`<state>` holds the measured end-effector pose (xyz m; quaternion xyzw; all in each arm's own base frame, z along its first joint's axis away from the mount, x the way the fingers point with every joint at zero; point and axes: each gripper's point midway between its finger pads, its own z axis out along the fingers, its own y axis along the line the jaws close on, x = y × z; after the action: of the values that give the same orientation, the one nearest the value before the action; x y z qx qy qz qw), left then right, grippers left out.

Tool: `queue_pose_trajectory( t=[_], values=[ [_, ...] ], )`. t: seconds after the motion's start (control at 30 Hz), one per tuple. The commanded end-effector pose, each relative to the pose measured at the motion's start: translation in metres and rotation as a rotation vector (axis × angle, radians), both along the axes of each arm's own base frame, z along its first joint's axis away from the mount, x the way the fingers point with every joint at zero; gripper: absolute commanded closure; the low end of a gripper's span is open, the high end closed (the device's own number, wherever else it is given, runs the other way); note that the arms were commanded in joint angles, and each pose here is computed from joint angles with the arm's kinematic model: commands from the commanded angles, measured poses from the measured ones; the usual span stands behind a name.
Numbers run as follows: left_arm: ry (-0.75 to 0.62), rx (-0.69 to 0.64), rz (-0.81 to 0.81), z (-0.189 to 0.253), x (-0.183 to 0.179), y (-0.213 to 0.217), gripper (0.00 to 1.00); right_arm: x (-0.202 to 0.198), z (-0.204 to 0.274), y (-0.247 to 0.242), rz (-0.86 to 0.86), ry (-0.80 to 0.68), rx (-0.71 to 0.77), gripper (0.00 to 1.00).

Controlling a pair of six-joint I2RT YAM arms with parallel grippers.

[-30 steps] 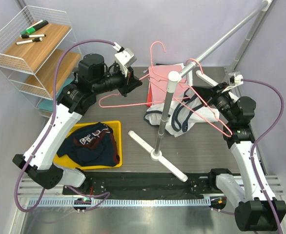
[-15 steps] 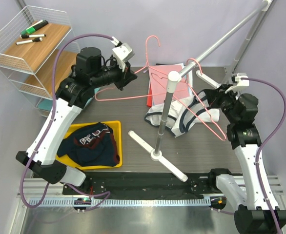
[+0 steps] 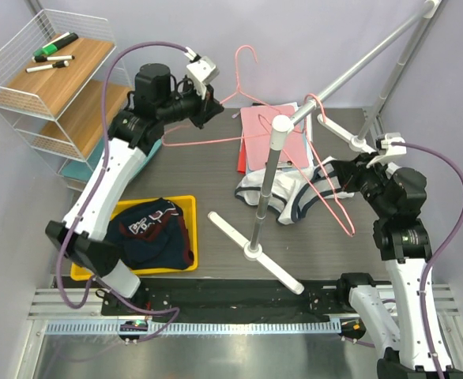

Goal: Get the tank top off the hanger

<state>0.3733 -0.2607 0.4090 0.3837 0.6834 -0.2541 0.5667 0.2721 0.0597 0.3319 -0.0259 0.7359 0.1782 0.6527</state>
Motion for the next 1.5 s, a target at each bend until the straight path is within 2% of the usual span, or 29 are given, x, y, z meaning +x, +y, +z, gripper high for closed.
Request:
queue_pose_trajectory(
  t=[0.0, 0.13, 0.37, 0.53, 0.67, 1.03, 1.33, 1.47],
  values=[
    [-0.136, -0.104, -0.031, 0.045, 0.034, -0.006, 1.00, -0.026, 0.020, 0.003, 0.026, -0.038, -0.036, 0.99],
    [-0.136, -0.128, -0.090, 0.038, 0.060, -0.026, 1.00, -0.044, 0.026, -0.001, 0.013, -0.040, -0.069, 0.99],
    [-0.154, -0.202, -0.252, 0.055, 0.059, -0.053, 1.00, -0.057, 0.033, 0.005, 0.043, -0.034, -0.036, 0.99],
    [-0.247, -0.251, -0.384, 0.080, 0.037, -0.061, 1.00, -0.061, 0.027, 0.007, 0.054, -0.004, -0.031, 0.99],
    [-0.267, -0.297, -0.477, 0.096, 0.019, -0.076, 1.00, -0.064, 0.026, 0.005, 0.043, -0.003, -0.035, 0.99],
    [-0.174, -0.343, -0.675, 0.086, -0.017, -0.116, 1.00, -0.072, 0.038, 0.006, 0.046, -0.043, -0.036, 0.99],
    [-0.164, -0.438, -0.802, 0.098, -0.065, -0.134, 1.00, -0.078, 0.028, 0.006, 0.051, -0.034, -0.038, 0.99],
    [-0.173, -0.439, -0.839, 0.099, -0.079, -0.144, 1.00, -0.080, 0.023, 0.007, 0.054, -0.029, -0.034, 0.99]
  ],
)
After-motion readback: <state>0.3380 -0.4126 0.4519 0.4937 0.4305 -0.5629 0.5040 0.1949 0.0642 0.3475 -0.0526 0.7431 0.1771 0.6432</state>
